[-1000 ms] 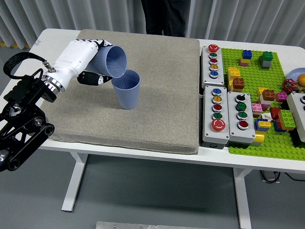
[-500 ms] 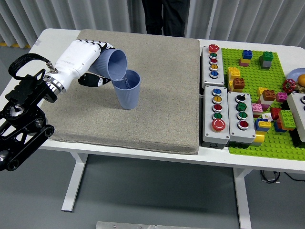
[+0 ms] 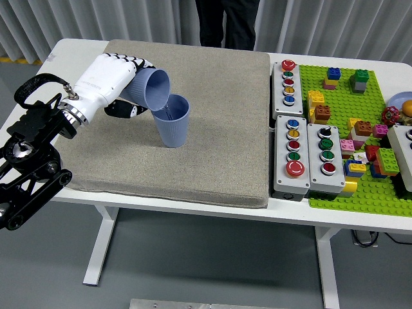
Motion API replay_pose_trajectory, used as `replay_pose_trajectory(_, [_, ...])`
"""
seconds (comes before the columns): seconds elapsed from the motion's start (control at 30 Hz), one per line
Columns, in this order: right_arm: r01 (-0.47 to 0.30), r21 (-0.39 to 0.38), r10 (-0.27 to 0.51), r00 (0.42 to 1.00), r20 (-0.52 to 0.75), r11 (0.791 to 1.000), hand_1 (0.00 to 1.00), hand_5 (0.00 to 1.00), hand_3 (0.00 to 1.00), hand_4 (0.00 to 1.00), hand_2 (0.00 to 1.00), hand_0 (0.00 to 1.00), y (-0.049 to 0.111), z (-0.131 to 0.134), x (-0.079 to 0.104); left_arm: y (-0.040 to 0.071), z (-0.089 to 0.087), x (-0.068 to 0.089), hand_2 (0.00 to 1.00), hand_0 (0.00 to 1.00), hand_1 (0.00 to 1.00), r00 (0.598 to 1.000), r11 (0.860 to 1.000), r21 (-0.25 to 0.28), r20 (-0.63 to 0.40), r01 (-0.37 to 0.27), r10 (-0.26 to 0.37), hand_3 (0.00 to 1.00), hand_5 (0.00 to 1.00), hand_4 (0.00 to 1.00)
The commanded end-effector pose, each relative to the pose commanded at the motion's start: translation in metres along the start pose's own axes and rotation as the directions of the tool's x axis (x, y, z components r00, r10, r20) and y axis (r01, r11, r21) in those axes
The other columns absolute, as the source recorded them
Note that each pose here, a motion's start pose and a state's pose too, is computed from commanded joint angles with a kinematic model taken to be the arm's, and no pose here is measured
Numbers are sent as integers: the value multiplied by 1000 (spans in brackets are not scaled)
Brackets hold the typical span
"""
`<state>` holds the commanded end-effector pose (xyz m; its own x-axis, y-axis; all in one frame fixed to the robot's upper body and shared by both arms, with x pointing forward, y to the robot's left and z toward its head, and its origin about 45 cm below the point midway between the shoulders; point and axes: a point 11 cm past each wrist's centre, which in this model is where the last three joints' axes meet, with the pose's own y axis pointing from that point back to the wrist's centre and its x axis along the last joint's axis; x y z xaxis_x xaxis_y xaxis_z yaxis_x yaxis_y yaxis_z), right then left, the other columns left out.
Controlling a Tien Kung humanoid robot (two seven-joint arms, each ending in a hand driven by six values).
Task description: Pick cup pour cup place
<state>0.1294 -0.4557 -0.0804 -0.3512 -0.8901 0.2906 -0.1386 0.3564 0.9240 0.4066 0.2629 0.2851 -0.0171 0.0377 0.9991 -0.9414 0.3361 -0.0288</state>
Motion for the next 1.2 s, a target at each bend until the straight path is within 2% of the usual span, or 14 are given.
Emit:
replay_pose_trajectory(0.6, [-1,-4,1,1000,-3,1000,682,344,629,135,674,721,0,2,1,0,0,1,566,580,554,997,1000,-6,71,-11,12,542,13,648])
replay_pose_trajectory(1.2, [-1,-4,1,1000,-3,1000,682,343,630,136,674,721,0,2,1,-3,6,11,563,574,551,991,999,-34,129,-30,34,539,17,649])
